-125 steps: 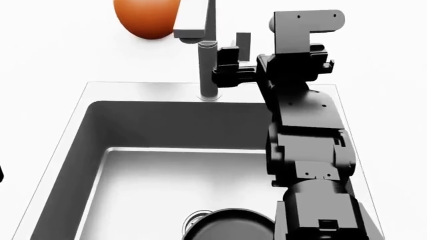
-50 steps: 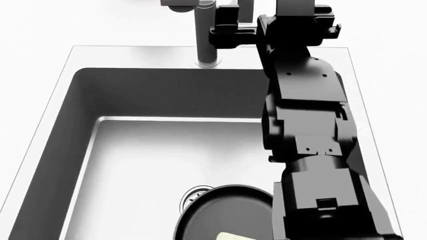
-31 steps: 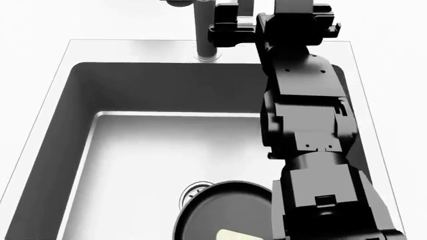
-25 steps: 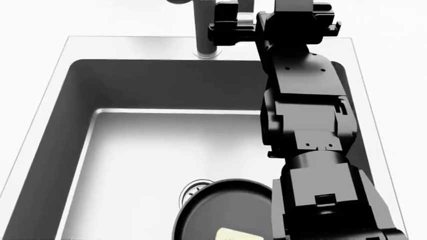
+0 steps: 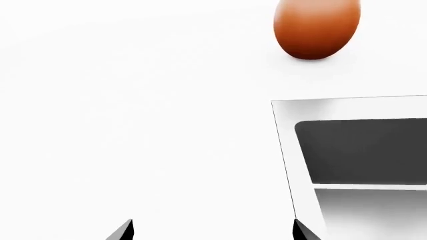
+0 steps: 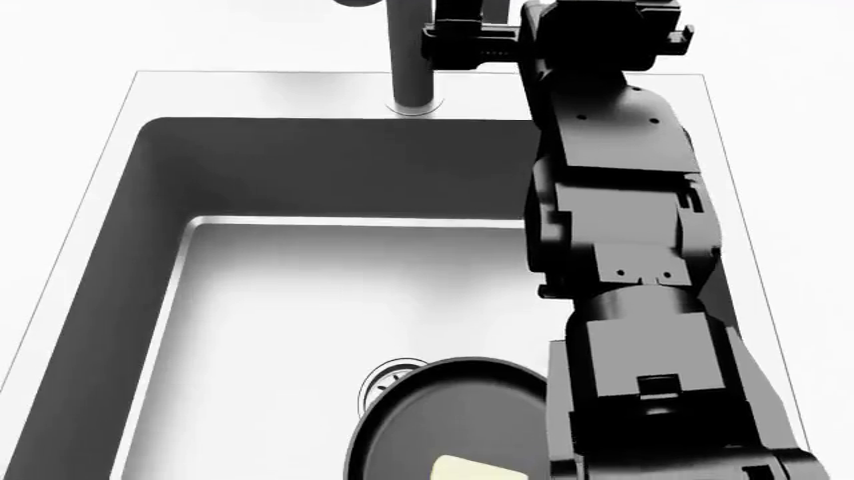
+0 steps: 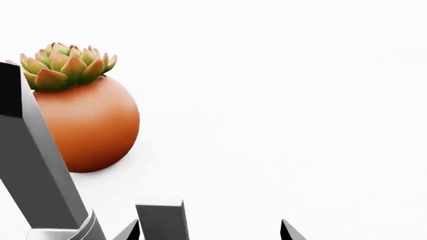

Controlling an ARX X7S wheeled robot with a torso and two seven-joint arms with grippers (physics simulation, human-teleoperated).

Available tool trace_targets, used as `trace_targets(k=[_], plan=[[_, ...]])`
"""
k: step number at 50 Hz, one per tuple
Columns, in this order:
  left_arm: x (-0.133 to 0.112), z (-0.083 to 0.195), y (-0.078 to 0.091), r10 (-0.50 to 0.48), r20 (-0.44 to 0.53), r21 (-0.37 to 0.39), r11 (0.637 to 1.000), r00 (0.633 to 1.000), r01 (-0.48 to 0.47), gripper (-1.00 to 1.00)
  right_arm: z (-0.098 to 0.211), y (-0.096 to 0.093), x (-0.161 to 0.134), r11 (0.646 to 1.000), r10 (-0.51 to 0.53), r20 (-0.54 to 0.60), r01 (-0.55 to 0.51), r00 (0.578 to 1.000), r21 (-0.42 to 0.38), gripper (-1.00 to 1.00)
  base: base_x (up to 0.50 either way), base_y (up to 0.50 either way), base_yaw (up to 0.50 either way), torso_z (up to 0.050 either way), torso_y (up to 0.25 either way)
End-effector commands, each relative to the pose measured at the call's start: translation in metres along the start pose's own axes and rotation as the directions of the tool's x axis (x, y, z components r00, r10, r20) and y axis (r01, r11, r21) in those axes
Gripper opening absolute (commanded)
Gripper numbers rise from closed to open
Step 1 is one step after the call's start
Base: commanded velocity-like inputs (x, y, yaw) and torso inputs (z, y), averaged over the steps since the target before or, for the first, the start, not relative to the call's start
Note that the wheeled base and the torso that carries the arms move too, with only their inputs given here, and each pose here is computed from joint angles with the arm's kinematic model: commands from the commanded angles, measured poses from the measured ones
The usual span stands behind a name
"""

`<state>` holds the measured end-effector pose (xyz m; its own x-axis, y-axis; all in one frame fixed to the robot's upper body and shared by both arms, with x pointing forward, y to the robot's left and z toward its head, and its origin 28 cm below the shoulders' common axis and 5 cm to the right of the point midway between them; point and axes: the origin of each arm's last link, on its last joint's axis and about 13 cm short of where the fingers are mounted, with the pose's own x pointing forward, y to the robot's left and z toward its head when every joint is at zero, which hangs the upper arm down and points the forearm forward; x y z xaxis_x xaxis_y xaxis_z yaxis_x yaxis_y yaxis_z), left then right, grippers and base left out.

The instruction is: Pick the pan and sponge and place them into the sink. Then turn on the water.

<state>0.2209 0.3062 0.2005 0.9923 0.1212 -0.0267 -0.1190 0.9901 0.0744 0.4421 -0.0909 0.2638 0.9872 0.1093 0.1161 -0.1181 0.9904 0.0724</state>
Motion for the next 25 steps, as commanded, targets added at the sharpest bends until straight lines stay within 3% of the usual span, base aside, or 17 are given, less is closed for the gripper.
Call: trace_targets(k=[1, 25], plan=[[0.0007, 0.0003, 0.0015, 0.000, 0.012, -0.001, 1.000, 1.000, 0.000, 1.00, 0.0080, -0.0018, 0.0008, 1.000, -0.013, 0.014, 0.013, 1.000, 0.013, 1.00, 0.00, 0.00, 0.00, 0.000, 0.000], [-0.0008, -0.0011, 0.0031, 0.003, 0.011, 0.002, 1.000, 1.000, -0.003, 1.00, -0.0004, -0.0116, -0.0014, 0.996, -0.076, 0.004, 0.076, 0.997, 0.038, 1.00, 0.00, 0.00, 0.00, 0.000, 0.000]])
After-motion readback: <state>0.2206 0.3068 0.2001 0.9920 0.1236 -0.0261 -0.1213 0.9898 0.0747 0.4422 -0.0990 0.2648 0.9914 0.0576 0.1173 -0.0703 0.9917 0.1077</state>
